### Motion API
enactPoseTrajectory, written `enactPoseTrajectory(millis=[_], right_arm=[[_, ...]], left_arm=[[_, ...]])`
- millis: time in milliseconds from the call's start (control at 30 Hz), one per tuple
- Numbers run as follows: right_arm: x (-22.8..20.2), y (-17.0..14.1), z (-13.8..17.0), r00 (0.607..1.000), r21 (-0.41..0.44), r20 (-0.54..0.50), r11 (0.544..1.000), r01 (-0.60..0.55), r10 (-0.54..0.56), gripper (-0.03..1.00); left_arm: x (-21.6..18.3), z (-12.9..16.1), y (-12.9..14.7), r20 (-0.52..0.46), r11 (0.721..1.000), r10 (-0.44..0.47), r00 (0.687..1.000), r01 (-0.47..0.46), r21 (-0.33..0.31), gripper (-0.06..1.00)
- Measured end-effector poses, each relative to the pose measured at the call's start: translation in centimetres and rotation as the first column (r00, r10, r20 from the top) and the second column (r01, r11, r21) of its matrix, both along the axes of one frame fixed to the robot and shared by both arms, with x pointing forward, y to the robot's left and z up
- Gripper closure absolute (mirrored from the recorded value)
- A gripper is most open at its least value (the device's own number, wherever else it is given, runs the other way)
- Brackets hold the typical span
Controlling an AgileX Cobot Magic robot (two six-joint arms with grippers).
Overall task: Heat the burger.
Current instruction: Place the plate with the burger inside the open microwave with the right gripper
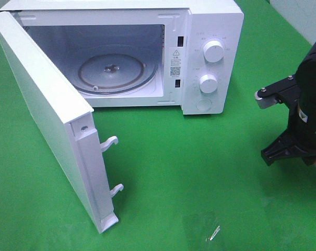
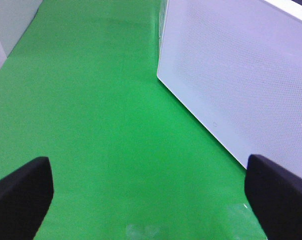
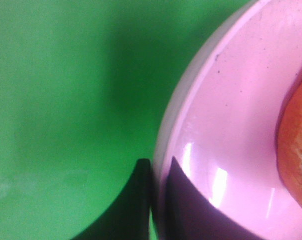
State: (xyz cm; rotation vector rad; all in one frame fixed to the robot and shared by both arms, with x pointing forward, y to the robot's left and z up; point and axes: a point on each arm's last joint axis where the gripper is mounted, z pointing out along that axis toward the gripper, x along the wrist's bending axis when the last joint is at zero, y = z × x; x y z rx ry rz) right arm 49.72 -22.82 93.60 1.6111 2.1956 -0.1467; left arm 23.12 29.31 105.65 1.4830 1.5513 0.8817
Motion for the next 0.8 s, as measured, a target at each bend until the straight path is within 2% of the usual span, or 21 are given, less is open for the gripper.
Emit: enactPoseTrajectory(millis=[300, 533, 800], right_arm=[[-2.8, -0.1, 0.3, 0.999, -0.003, -0.007, 0.999, -0.041, 0.041, 0.95], [-4.6, -0.8, 1.3, 0.999, 0.017, 0.028, 0.999, -0.045, 0.044, 0.95], [-5.5, 0.6, 1.9, 0.992, 0.017, 0.045, 0.993, -0.118, 0.117, 0.95]], left_arm=[[0.0, 0.0, 0.0, 0.000, 1.000, 0.000, 1.000, 0.000, 0.000, -0.04], [0.0, 0.0, 0.0, 0.000, 1.000, 0.000, 1.000, 0.000, 0.000, -0.04], [0.0, 0.0, 0.0, 0.000, 1.000, 0.000, 1.000, 0.000, 0.000, -0.04]])
